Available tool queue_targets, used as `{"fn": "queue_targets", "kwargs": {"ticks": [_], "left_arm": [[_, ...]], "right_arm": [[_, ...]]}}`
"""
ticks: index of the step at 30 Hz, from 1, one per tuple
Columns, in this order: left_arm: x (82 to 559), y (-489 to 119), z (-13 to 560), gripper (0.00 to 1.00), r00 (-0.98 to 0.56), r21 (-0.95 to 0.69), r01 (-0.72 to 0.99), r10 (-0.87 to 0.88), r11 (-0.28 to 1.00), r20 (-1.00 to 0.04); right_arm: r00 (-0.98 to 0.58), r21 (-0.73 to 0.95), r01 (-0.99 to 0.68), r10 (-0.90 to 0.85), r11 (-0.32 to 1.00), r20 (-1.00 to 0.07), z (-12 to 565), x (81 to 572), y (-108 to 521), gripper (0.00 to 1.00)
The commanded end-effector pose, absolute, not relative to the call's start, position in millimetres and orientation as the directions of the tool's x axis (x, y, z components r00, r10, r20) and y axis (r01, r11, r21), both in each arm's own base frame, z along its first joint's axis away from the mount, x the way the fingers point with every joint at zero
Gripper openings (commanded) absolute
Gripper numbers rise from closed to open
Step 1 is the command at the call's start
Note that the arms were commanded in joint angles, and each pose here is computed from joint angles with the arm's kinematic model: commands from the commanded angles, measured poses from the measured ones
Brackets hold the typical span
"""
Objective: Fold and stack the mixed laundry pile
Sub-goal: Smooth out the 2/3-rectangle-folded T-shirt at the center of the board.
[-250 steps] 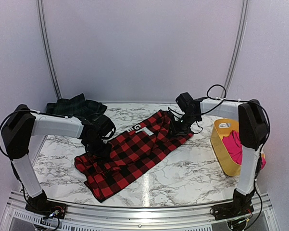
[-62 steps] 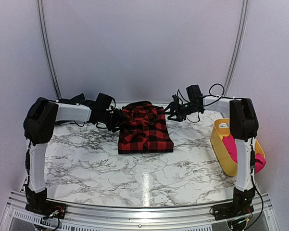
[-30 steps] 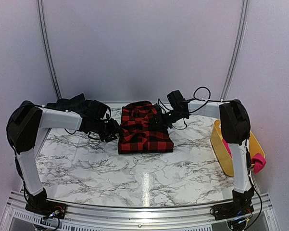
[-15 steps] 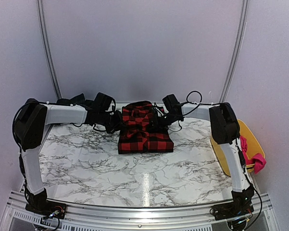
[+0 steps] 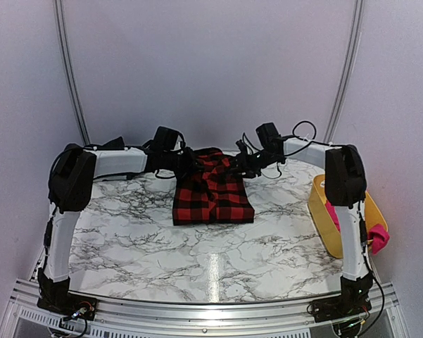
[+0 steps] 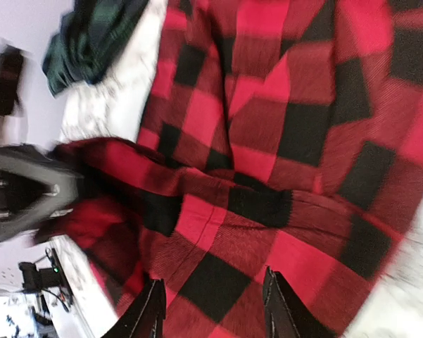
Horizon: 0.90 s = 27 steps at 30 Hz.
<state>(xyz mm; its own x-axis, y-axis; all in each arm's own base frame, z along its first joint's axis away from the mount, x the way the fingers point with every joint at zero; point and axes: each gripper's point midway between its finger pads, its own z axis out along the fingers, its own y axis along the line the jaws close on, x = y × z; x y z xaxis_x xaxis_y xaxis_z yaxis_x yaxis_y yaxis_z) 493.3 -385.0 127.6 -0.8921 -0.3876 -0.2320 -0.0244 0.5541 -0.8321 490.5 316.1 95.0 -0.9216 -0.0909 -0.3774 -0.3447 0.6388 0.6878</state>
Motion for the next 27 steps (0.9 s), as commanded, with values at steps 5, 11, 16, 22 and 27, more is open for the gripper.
{"fn": "queue_targets", "kwargs": {"ticks": [5, 11, 16, 22, 27], "left_arm": [[529.6, -379.3, 115.9, 0.28, -0.857, -0.846, -0.032, -0.45, 0.532, -0.25], [550.1, -384.8, 124.4, 0.47, -0.846, -0.87, -0.014, -0.47, 0.492, -0.252], [558.2, -393.2, 143.1, 0.73, -0.843, -0.893, 0.021, -0.472, 0.45, -0.258], [544.1, -367.3, 191.4, 0.99, -0.792, -0.811, 0.127, -0.434, 0.571, -0.429], [480.9, -354.3, 192.1, 0.99, -0.848, -0.803, 0.163, -0.335, 0.574, -0.412]], "right_arm": [[-0.873, 0.664, -0.405, -0.048, 0.628, -0.486, 180.0, 476.4, 283.0, 0.44], [-0.868, 0.676, -0.433, -0.074, 0.597, -0.491, 188.3, 447.1, 293.8, 0.45], [-0.861, 0.665, -0.462, -0.118, 0.587, -0.495, 184.6, 426.5, 312.7, 0.5], [-0.841, 0.664, -0.508, -0.147, 0.549, -0.521, 194.7, 414.1, 333.9, 0.51], [-0.859, 0.74, -0.501, -0.157, 0.449, -0.486, 192.9, 395.3, 343.6, 0.51]]}}
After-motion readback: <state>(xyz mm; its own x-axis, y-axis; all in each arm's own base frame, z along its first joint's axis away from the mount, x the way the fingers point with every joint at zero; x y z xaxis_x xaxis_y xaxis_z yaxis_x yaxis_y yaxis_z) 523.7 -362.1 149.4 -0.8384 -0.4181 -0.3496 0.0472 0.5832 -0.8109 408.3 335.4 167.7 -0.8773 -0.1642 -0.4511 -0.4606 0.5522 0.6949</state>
